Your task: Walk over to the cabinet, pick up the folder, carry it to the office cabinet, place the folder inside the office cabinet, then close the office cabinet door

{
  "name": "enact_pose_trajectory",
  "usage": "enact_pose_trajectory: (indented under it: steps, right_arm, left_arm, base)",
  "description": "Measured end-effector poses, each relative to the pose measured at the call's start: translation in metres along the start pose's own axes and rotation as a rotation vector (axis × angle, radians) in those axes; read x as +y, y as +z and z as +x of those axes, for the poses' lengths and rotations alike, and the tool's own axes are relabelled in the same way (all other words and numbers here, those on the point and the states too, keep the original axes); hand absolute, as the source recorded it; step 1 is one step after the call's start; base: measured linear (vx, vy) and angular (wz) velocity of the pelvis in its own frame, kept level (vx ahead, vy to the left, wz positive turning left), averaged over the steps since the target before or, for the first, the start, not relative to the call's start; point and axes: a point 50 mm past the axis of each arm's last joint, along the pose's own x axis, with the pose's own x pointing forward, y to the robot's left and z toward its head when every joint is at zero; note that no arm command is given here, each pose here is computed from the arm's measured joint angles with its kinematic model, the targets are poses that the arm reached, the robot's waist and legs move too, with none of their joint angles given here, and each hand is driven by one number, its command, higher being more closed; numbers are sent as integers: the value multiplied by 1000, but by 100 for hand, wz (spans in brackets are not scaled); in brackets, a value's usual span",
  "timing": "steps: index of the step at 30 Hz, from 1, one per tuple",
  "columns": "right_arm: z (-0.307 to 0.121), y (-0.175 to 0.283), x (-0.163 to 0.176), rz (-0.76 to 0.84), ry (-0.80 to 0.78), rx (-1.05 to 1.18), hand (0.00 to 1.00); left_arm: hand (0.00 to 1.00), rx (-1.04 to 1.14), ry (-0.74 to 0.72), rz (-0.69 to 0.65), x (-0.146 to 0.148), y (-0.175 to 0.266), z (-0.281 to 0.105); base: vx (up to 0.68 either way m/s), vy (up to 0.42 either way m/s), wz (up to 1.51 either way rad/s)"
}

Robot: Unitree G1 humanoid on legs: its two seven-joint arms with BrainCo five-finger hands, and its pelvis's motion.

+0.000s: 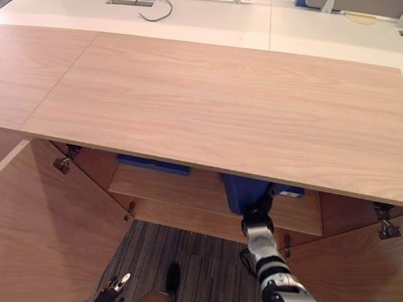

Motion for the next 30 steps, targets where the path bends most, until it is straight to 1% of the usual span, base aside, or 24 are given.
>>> enact_pose_trajectory:
  steps: [2,5,7,10,13,14,16,19,22,30]
  right_arm:
    - [6,13,28,27,38,-57,100]
    - [8,40,72,87,116,-172,100]
    - [4,58,100,57,149,-255,100]
    - [-5,81,142,53,224,-353,100]
    - [-20,95,168,49,266,-439,100]
    - [-23,97,173,56,272,-454,100]
    - [-39,105,190,46,288,-537,100]
    - [-53,112,203,22,296,-621,100]
    - [-63,119,209,-15,290,-704,100]
    - [-76,126,213,-86,240,-826,100]
  left_arm:
    - [0,-25,-2,-23,-4,5,1]
    - [0,-54,-33,-21,-19,12,5]
    - [0,-55,-44,-31,-25,12,5]
    - [0,-76,-48,-36,-29,17,5]
    - [0,-77,-54,-31,-30,17,5]
    - [0,-76,-56,-30,-30,17,5]
    - [0,-72,-55,-29,-31,16,5]
    - [0,-66,-48,-39,-35,13,5]
    - [0,-60,-48,-46,-38,11,5]
    - [0,-63,-28,-36,-40,14,8]
  base:
    - [-53,0,7]
    - [-118,12,14]
    - [-159,39,15]
    - [-160,3,3]
    - [-179,-20,-5]
    - [-165,-41,-4]
    - [-129,-48,-4]
    - [-95,-33,-2]
    - [-57,-6,-3]
    - [-26,-13,-3]
